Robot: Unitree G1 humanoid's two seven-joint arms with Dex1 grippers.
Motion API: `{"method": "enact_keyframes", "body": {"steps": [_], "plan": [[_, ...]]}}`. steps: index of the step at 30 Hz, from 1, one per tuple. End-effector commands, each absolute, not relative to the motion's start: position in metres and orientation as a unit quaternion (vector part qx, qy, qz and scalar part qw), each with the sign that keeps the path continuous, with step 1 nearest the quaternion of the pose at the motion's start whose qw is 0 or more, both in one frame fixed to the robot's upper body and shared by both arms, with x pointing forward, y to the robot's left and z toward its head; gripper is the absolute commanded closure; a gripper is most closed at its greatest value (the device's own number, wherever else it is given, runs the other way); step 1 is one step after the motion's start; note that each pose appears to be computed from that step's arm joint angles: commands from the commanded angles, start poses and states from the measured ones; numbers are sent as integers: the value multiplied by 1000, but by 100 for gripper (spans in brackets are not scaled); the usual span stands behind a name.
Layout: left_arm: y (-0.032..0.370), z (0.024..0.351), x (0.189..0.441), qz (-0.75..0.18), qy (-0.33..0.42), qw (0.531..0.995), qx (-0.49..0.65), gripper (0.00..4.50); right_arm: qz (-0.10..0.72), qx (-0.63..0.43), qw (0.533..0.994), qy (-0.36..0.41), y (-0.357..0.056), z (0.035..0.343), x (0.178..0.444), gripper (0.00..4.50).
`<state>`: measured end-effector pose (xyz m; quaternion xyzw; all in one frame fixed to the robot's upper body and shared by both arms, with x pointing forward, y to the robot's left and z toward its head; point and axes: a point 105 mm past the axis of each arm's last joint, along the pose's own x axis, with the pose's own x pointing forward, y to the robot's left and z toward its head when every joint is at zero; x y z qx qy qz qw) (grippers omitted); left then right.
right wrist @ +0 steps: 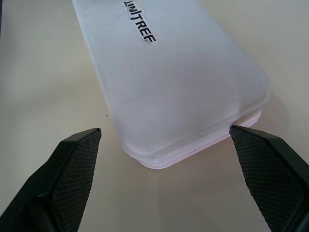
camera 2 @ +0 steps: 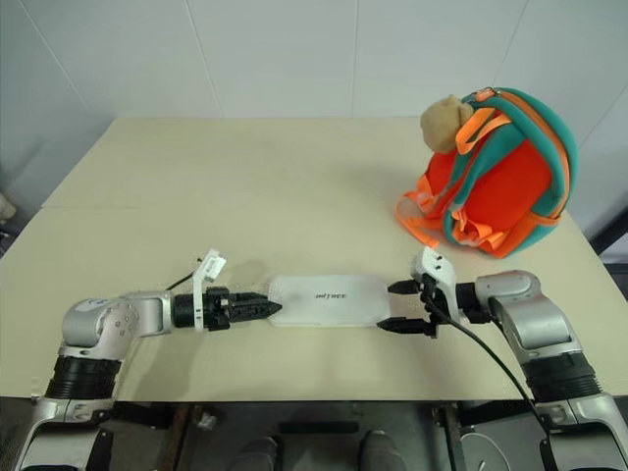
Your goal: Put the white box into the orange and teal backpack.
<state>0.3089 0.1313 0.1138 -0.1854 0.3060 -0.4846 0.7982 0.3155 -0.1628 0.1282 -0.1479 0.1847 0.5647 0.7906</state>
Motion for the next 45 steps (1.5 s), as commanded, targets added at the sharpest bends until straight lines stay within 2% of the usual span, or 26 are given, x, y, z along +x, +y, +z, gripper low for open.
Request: {"method": "enact_keyframes", "body": {"steps": [1, 10, 17, 22, 26, 37, 45], "plan": [[115, 98, 297, -499, 349, 767, -203, 1, 582, -151, 784, 156, -151, 138, 313, 0], [96, 111, 281, -537, 378, 703, -273, 1, 586, -139, 789, 120, -133, 144, 320, 0], [106, 105, 288, -504, 381, 721, -285, 1, 565, -145, 801, 135, -146, 131, 319, 0], [111, 100, 301, -468, 365, 751, -290, 1, 555, -149, 807, 138, -153, 131, 317, 0], [111, 99, 301, -463, 361, 755, -292, 1, 553, -146, 809, 138, -154, 130, 316, 0], [111, 87, 316, -401, 362, 784, -306, 1, 572, -138, 797, 136, -149, 132, 304, 0], [107, 85, 320, -383, 356, 787, -327, 1, 586, -127, 788, 139, -141, 132, 295, 0]]}}
